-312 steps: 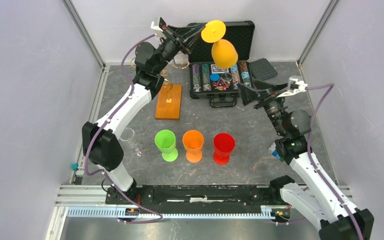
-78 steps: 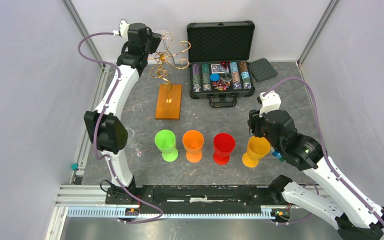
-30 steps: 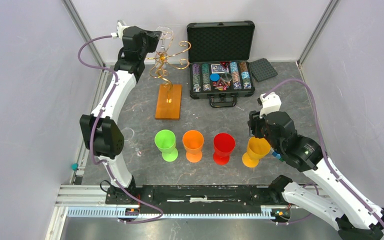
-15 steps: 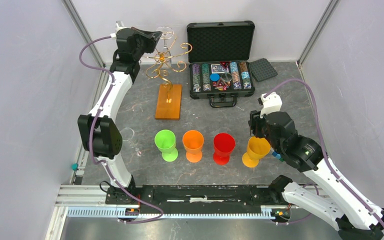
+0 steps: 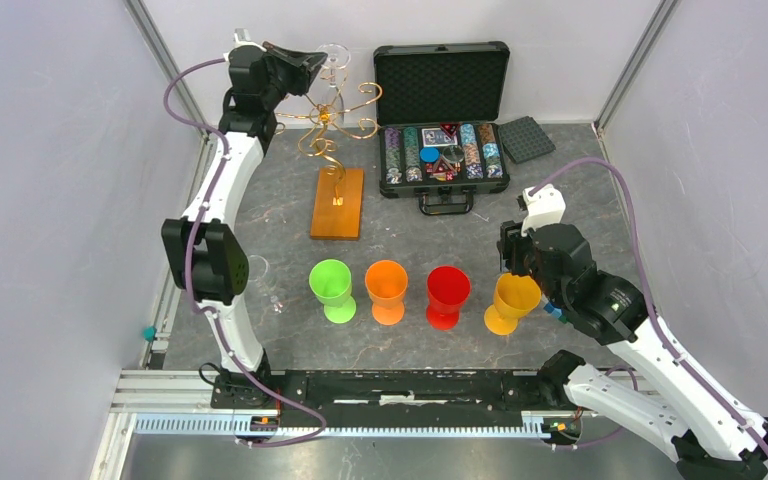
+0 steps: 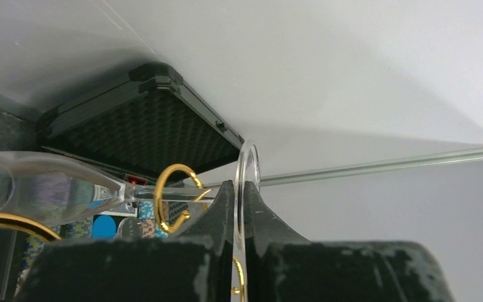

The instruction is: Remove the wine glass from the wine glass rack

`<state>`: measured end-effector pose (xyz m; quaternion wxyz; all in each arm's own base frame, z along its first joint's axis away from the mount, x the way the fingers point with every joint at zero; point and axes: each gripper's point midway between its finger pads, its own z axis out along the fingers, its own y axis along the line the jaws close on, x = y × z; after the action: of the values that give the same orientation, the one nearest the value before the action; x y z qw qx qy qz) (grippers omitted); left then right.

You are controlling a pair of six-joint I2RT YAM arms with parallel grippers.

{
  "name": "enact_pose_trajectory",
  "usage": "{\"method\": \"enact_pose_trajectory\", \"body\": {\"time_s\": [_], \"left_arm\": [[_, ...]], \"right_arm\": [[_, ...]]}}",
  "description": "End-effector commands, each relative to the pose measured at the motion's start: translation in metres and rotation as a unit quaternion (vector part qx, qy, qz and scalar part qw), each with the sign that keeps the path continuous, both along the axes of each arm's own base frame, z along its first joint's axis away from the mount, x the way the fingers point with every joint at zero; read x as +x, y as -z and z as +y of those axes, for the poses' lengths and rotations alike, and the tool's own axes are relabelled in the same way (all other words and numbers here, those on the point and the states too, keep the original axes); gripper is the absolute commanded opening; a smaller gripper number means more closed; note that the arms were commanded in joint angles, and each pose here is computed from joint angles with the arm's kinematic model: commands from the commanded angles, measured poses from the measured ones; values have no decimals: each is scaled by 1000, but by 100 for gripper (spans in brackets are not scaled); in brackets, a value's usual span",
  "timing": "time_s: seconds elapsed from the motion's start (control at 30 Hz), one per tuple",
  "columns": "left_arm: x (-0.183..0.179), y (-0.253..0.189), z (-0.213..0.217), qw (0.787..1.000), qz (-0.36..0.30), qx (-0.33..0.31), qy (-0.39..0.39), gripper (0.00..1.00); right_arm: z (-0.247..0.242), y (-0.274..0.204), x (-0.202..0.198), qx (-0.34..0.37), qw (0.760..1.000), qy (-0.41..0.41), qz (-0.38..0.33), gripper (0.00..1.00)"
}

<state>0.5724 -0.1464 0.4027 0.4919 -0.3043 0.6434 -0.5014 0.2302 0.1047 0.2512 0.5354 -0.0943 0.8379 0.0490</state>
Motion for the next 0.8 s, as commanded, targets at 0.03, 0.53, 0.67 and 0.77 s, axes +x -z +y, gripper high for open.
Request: {"method": "enact_pose_trajectory", "body": {"time_s": [0.03,0.53,0.67,0.77], "left_arm": [[2,-22,-11,999,-30,-20,27,2],[-18,-34,-21,996,-51,5,74,2],[-28,-41,-18,996,-55,-3,71,2],[-32,-43,-11,997,-53,0,58,2]], "right_arm": [[2,-13,4,19,1000,8,-22,56],[1,-17,7,11,1000,12,-26,56],[0,-15,7,9,1000,11,-24,56],[0,-14,7,10,1000,11,-25,56]]}}
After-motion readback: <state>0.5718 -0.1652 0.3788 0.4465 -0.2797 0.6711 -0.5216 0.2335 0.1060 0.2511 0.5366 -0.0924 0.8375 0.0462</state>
